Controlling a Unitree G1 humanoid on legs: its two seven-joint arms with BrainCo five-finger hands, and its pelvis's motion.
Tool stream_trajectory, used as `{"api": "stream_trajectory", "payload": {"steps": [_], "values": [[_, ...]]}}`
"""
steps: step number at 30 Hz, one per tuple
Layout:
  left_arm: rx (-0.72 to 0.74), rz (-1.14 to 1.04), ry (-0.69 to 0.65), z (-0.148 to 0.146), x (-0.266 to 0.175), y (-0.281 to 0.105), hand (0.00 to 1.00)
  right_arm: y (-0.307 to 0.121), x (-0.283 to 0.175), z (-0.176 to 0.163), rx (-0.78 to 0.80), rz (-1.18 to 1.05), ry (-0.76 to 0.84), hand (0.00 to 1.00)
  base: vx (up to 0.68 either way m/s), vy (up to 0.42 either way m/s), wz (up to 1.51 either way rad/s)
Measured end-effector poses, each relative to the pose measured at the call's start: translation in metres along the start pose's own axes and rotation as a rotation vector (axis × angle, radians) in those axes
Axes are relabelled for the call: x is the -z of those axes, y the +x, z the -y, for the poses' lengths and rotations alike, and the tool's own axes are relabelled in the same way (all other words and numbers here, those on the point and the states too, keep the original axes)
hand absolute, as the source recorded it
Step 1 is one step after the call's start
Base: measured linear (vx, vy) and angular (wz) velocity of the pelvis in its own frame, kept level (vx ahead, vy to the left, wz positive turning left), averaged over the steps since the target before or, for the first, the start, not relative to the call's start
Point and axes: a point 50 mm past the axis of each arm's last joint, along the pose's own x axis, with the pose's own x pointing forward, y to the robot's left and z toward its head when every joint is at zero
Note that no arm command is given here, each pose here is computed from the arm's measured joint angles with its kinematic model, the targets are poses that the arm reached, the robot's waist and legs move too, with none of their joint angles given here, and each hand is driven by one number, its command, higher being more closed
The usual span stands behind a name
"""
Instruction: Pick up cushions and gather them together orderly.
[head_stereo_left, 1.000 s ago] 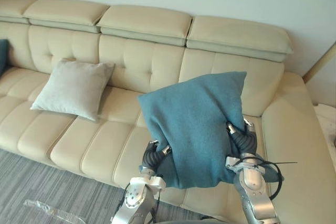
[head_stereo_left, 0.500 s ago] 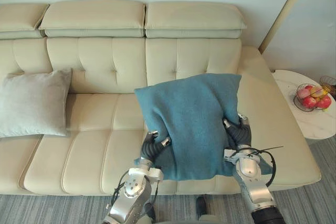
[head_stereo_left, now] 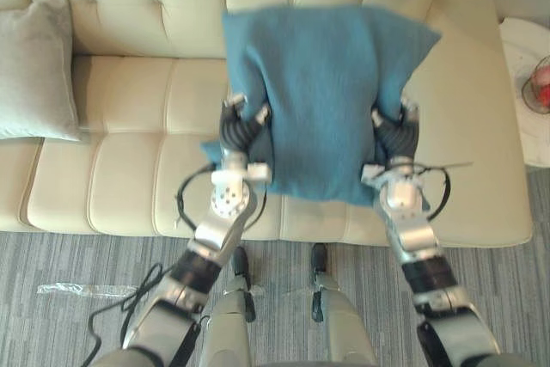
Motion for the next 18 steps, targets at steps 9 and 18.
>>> {"api": "stream_trajectory", "payload": {"steps": [9,18], "values": [[-0.134,0.261,-0.074,0.036,-0.101,0.108,1.0,0.118,-0.107,-0.017,0.17,0.234,-0.008,1.0,-0.02,-0.007,0.13],[-0.173,0.317,-0.138,0.049,-0.153,0.136,0.0,0.147,-0.167,-0.01,0.292,0.295,0.041,0.0,0.05,0.026,0.14]]}}
